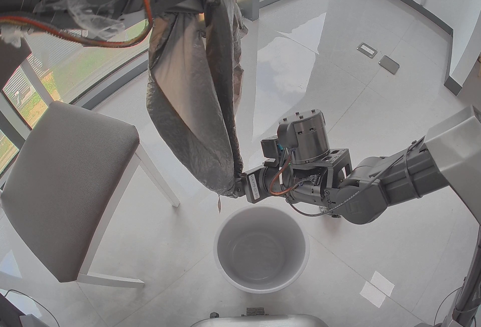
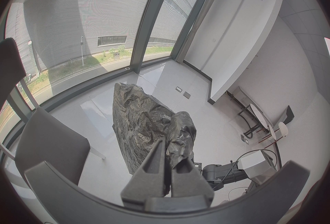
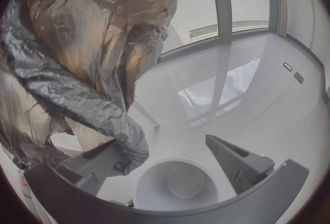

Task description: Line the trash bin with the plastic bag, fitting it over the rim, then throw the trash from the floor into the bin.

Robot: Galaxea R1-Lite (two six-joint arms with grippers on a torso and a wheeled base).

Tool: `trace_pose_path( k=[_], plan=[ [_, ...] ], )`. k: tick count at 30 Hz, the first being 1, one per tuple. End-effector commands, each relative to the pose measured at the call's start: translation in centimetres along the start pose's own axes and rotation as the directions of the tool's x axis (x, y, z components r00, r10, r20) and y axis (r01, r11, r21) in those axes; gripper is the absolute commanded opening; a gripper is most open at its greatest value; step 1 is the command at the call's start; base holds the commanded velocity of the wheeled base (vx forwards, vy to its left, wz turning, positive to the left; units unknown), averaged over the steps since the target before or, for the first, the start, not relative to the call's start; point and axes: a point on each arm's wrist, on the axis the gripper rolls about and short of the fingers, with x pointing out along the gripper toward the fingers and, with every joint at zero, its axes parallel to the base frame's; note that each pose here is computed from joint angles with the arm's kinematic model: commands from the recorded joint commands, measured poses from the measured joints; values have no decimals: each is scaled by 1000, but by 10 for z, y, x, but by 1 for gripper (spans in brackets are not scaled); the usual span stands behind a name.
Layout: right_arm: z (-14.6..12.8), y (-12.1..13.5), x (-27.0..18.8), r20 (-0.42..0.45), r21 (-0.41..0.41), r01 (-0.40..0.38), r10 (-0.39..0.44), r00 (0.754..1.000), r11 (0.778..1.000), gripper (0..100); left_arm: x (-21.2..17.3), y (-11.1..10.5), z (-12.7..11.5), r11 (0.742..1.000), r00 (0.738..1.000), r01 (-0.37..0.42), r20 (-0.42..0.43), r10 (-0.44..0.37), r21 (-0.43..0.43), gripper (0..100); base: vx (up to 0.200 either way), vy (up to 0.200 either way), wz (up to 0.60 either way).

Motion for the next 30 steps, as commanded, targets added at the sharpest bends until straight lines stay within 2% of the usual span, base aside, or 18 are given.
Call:
trace_pose_path(
  k=[1, 7, 12, 13, 15, 17, 18, 20, 21, 22, 23, 24, 25, 26, 29, 30],
  plan=[
    [5, 1, -8, 12, 1, -3, 3, 1000, 1000, 0, -1, 2, 1, 1000, 1000, -5, 5, 5, -3, 0, 0, 0, 0],
    [12, -1, -45, 33, 1, -5, 5, 999, 1000, 0, -1, 7, 3, 998, 998, -57, 24, 57, -19, 0, 0, 0, 0],
    [2, -3, -88, 21, 1, 0, 0, 1000, 1000, 0, -3, 20, 2, 993, 993, -119, -10, 119, -5, 0, 0, 0, 0],
    [-11, -6, -112, -2, -4, 0, 0, 1000, 1000, 0, -8, 25, -2, 990, 988, -142, -57, 143, 19, 0, 0, 0, 0],
    [-23, -7, -131, -23, -10, -4, 4, 1000, 1000, 0, -11, 27, -6, 988, 984, -153, -90, 155, 36, 0, 0, 0, 0],
    [-36, -6, -147, -45, -20, -14, 13, 999, 1000, 0, -15, 28, -7, 987, 981, -157, -107, 161, 46, 0, 0, 0, 0],
    [-56, -6, -165, -86, -33, -26, 23, 996, 999, 0, -22, 29, -8, 987, 982, -150, -113, 155, 49, 0, 0, 0, 0],
    [-77, -6, -181, -128, -48, -45, 39, 991, 998, 0, -31, 30, -6, 989, 985, -138, -102, 142, 46, 0, 0, 0, 0],
    [-86, -5, -189, -149, -57, -57, 48, 988, 997, 0, -32, 31, -12, 989, 982, -138, -123, 144, 60, 0, 0, 0, 0],
    [-101, -3, -199, -181, -73, -80, 65, 981, 994, 0, -32, 33, -22, 986, 975, -139, -164, 152, 87, 0, 0, 0, 0],
    [-103, -3, -202, -188, -76, -85, 69, 980, 993, 0, -32, 33, -25, 986, 972, -140, -175, 154, 92, 0, 0, 0, 0],
    [-120, -1, -212, -228, -95, -111, 87, 970, 989, 0, -36, 37, -41, 980, 956, -143, -239, 172, 136, 0, 0, 0, 0],
    [-120, -2, -213, -231, -96, -111, 86, 969, 989, 0, -36, 37, -43, 980, 954, -141, -245, 172, 139, 0, 0, 0, 0],
    [-129, -1, -218, -251, -105, -124, 94, 963, 987, 0, -39, 42, -59, 974, 932, -144, -306, 194, 177, 0, 0, 0, 0],
    [-132, -1, -219, -261, -108, -128, 97, 961, 986, 0, -42, 47, -79, 969, 906, -144, -368, 211, 202, 0, 0, 0, 0],
    [-133, -1, -218, -268, -107, -128, 95, 959, 986, 0, -42, 50, -90, 966, 890, -149, -398, 225, 212, 0, 0, 0, 0]
  ],
)
